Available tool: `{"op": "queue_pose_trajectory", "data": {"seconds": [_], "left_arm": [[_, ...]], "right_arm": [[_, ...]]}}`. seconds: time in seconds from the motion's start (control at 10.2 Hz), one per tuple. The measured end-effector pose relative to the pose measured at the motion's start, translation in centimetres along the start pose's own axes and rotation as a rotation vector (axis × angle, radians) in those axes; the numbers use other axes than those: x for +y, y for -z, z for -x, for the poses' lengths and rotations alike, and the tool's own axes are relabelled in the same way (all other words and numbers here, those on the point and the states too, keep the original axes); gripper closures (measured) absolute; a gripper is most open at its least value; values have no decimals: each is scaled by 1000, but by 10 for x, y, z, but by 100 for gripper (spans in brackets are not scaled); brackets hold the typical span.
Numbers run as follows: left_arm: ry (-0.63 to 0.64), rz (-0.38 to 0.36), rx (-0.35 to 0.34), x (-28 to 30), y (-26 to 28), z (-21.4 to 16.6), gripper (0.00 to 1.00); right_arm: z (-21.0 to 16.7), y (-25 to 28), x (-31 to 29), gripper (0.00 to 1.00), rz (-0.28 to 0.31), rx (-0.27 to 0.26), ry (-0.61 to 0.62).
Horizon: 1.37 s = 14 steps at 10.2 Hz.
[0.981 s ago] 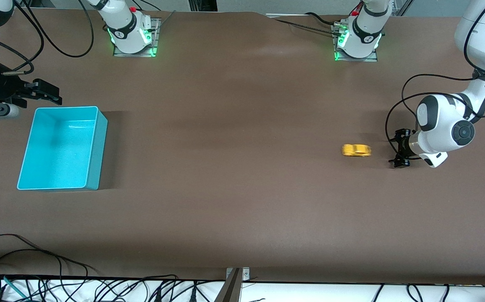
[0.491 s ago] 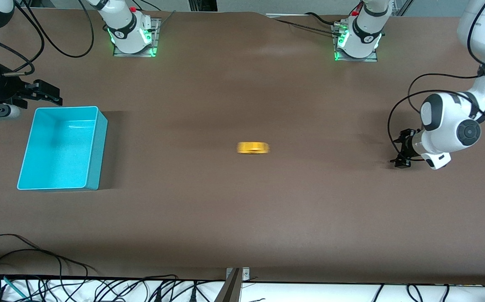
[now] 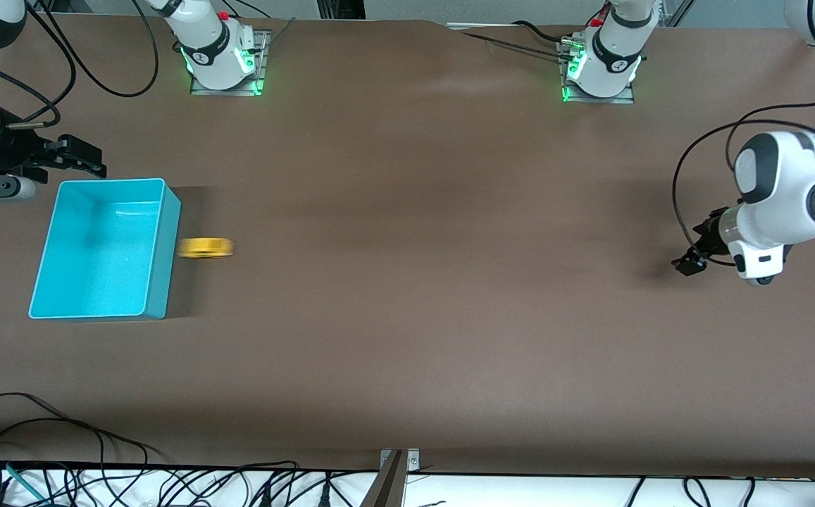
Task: Wind up and store yellow beetle car
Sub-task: 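Reach the right gripper toward the car while the left gripper withdraws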
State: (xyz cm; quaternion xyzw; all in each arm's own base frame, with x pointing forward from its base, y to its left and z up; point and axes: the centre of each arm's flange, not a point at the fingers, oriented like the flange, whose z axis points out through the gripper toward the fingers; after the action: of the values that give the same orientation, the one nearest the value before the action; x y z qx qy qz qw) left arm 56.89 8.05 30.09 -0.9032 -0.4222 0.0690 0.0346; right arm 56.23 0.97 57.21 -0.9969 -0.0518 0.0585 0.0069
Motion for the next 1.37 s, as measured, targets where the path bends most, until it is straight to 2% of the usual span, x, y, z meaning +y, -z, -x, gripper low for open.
{"op": "queue_pose_trajectory", "data": {"seconds": [0.39, 0.78, 1.18, 1.37], "left_arm": [[-241, -4, -18, 18, 57, 7, 0], [-456, 0, 8, 19, 85, 15, 0], [-574, -16, 42, 17, 127, 41, 0], [-618, -22, 49, 14, 136, 45, 0]], "right_arm": [[-2, -3, 0, 0, -2, -5, 5], [-10, -15, -11, 0, -7, -20, 57], [-46, -62, -74, 0, -4, -31, 128], [-55, -81, -78, 0, -4, -54, 129]]}}
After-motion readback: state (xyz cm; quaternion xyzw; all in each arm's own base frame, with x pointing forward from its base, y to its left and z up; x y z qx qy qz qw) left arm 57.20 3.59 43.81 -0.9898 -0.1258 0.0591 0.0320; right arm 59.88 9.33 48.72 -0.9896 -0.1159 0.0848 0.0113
